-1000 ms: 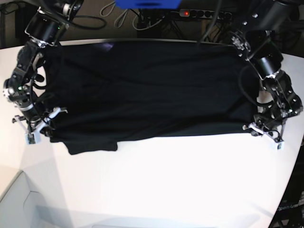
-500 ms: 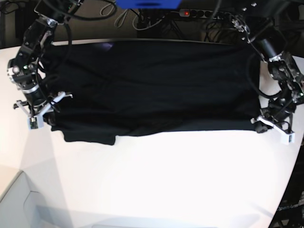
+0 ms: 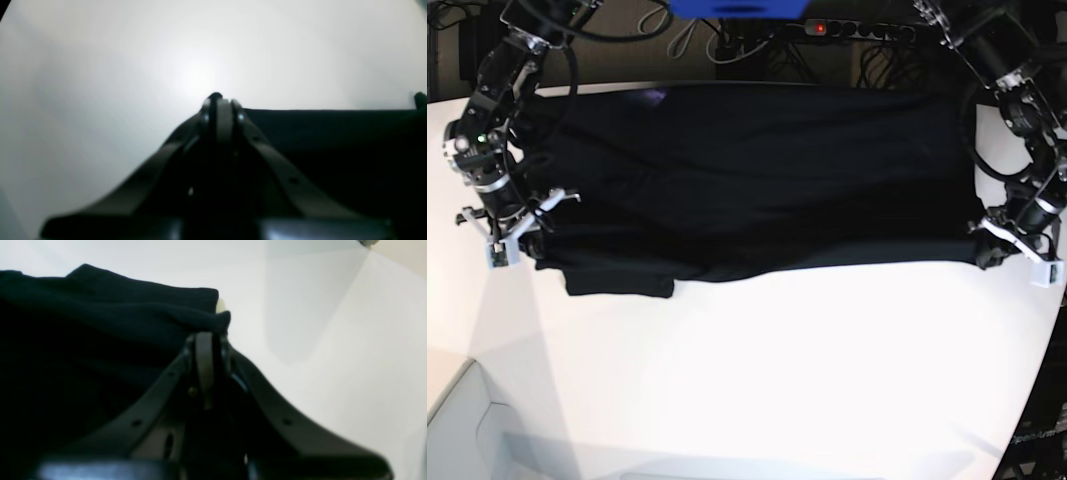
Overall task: Layout the t-shirt on the table in an organized manner, then fold the t-shirt properly
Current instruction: 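Lift the hem edge with both grippers and fold it toward the folded edge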
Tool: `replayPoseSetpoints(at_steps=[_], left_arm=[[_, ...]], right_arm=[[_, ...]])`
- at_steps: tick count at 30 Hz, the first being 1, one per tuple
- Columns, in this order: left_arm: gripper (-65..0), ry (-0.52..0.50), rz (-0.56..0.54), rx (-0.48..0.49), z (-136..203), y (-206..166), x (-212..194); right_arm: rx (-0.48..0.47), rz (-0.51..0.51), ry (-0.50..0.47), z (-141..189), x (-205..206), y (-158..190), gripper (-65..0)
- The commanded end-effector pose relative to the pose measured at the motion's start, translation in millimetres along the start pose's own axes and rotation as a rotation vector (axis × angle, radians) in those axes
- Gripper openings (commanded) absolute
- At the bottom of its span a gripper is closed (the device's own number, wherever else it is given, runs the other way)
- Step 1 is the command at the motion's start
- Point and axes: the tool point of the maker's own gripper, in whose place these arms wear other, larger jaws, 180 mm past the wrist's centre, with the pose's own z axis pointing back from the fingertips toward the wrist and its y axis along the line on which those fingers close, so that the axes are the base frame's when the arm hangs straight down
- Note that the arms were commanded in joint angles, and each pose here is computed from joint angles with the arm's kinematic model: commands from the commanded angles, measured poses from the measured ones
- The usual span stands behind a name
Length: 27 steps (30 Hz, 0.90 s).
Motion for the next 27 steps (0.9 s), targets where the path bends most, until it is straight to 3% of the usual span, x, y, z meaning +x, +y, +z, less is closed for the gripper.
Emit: replayPoseSetpoints(at_steps=[1, 11, 27], left_arm=[[-64.9, -0.052, -0.019, 0.002, 5, 2, 18], [-64.9, -0.005, -0.023, 0.018, 10, 9, 0], [-64.9, 0.074, 0.003, 0.059, 23, 24, -23]], right_arm=[[-0.018, 0.004, -0.067, 4, 19, -8, -65.0], [-0.114, -0.112, -0.062, 27, -4, -47, -65.0], [-0.080, -0.147, 0.040, 39, -52, -25, -65.0]])
